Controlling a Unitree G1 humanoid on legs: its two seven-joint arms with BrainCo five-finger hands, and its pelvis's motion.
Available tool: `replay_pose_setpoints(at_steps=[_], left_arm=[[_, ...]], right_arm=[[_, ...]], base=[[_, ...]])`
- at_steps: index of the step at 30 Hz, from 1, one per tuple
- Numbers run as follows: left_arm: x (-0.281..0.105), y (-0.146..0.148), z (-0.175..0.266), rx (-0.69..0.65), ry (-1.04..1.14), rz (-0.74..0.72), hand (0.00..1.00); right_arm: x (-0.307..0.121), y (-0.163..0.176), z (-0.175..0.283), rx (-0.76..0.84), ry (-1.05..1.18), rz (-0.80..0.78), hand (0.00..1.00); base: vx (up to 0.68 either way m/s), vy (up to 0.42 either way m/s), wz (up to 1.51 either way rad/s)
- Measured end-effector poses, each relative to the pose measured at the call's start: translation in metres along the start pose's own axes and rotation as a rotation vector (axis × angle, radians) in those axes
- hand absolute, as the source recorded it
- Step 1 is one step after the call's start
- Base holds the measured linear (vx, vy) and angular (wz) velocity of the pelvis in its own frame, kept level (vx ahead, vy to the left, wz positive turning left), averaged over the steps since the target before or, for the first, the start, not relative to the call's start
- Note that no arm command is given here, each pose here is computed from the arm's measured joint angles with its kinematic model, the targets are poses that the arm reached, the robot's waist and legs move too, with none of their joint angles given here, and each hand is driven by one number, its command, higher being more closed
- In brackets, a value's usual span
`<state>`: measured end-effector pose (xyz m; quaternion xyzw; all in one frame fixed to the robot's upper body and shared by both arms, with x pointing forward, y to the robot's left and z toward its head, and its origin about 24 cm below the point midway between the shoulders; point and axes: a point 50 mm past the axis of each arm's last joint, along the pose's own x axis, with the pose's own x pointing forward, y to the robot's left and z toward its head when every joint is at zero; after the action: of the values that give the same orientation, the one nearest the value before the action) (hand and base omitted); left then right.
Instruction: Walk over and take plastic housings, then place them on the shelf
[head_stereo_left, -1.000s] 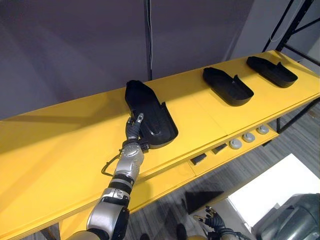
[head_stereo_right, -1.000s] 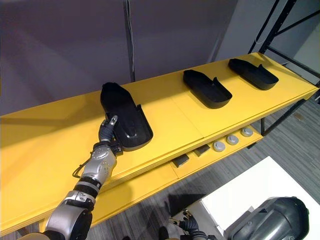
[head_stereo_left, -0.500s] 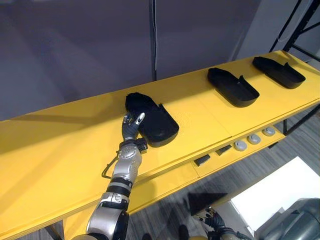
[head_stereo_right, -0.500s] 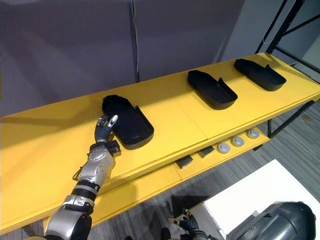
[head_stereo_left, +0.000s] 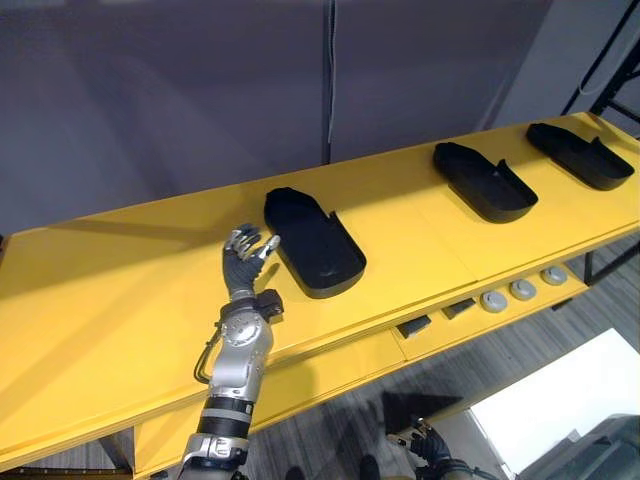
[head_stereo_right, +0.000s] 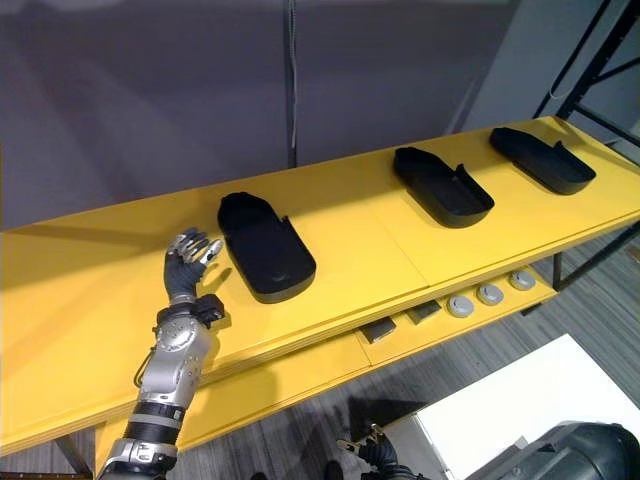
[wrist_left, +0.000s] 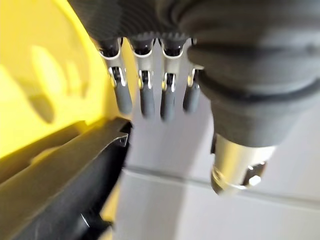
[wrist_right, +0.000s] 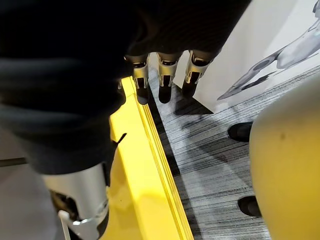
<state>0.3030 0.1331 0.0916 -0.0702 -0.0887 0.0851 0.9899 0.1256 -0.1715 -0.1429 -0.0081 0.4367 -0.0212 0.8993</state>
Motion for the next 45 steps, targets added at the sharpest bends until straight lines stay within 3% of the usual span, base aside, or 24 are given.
replay_pose_setpoints(at_steps=[9,18,32,45], left_arm=[[-0.032,-0.067,-0.002,0.131,-0.064,-0.481,1.0],[-0.04,-0.099,-0.025,0.323,-0.031,-0.7,1.0],[-0.02,-0.094,-0.055,0.53,0.081,-0.657,1.0],[0.0,-0.071,-0.052,0.575,0.087,-0.488,1.0]], right_arm=[[0.001,0.001,0.0,-0.008,0.001,0.012,0.0],[0.001,0.001,0.002,-0.018,-0.003,0.021,0.0],[0.004,0.001,0.009,-0.018,-0.022,0.019,0.0],[0.004,-0.001,0.009,0.013,-0.024,-0.002,0.0]], base=[[-0.01,0.004,0.0],[0.0,0.0,-0.02],[-0.01,0.004,-0.08],[0.0,-0.001,-0.05]])
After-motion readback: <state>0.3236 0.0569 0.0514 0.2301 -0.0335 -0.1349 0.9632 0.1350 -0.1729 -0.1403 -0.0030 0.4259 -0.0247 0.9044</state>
